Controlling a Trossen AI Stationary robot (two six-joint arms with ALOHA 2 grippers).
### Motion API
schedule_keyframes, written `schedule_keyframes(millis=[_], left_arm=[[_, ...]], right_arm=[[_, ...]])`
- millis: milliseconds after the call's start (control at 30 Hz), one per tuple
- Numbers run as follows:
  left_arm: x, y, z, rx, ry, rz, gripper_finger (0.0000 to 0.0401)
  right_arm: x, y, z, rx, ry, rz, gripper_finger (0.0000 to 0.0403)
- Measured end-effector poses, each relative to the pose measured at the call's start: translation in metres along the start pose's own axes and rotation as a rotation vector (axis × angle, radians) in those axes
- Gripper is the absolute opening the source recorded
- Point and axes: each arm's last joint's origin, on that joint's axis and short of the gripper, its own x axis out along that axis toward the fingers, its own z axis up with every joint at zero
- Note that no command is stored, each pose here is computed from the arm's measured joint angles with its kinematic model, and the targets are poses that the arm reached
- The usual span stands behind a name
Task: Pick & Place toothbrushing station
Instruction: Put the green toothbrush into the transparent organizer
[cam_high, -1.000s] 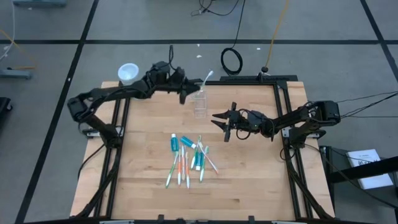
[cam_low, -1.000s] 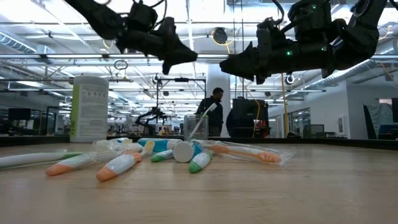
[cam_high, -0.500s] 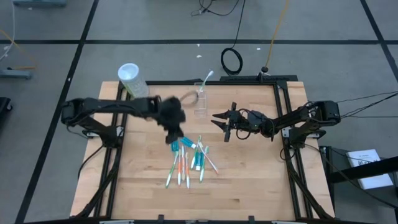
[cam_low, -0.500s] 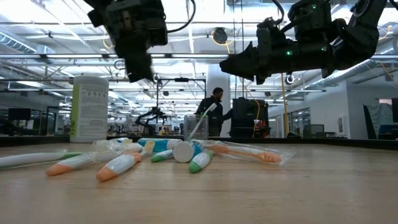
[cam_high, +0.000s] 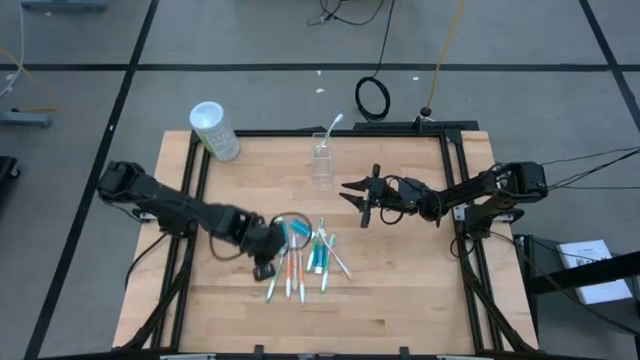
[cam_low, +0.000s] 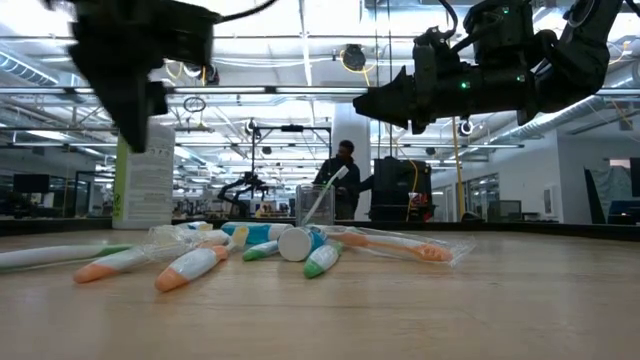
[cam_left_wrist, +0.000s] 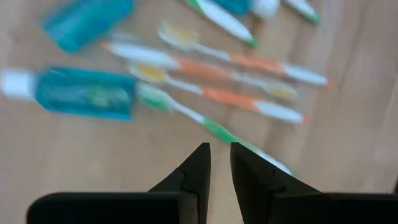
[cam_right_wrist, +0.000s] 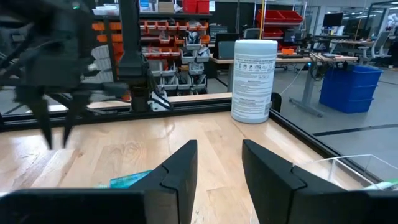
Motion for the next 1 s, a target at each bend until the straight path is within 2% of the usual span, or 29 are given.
schedule_keyframes(millis=[67, 133, 300, 433, 567, 733, 867, 1000], left_arm=[[0.006, -0.007, -0.009, -0.032, 0.011, 0.002, 0.0067], [0.011, -0.01, -0.015, -0.112, 0.015, 0.032, 0.0067], [0.028, -0.008, -0.013, -0.271, 0.035, 0.059, 0.0075], [0.045, -0.014, -0.005, -0.268, 0.013, 0.006, 0.0109], [0.064, -0.01, -0.005, -0.258, 0.055, 0.044, 0.0156], [0.079, -0.009, -0.007, -0.303, 0.12, 0.057, 0.0202], [0.086, -0.008, -0.008, -0.349, 0.133, 0.075, 0.0214], [0.088, -0.007, -0.011, -0.357, 0.151, 0.098, 0.0201]], right_arm=[[0.0, 0.0, 0.0, 0.0, 0.001, 0.0, 0.0118], [0.0, 0.0, 0.0, -0.004, 0.0, 0.0, 0.0118], [0.0, 0.0, 0.001, -0.007, -0.009, 0.0, 0.0116], [0.0, 0.0, 0.001, -0.046, -0.01, 0.0, 0.0118], [0.0, 0.0, 0.002, -0.075, -0.02, -0.001, 0.0121], [0.0, 0.0, 0.004, -0.078, -0.045, -0.002, 0.0119], [0.0, 0.0, 0.005, -0.077, -0.053, -0.003, 0.0117], [0.0, 0.0, 0.005, -0.081, -0.054, -0.003, 0.0117]])
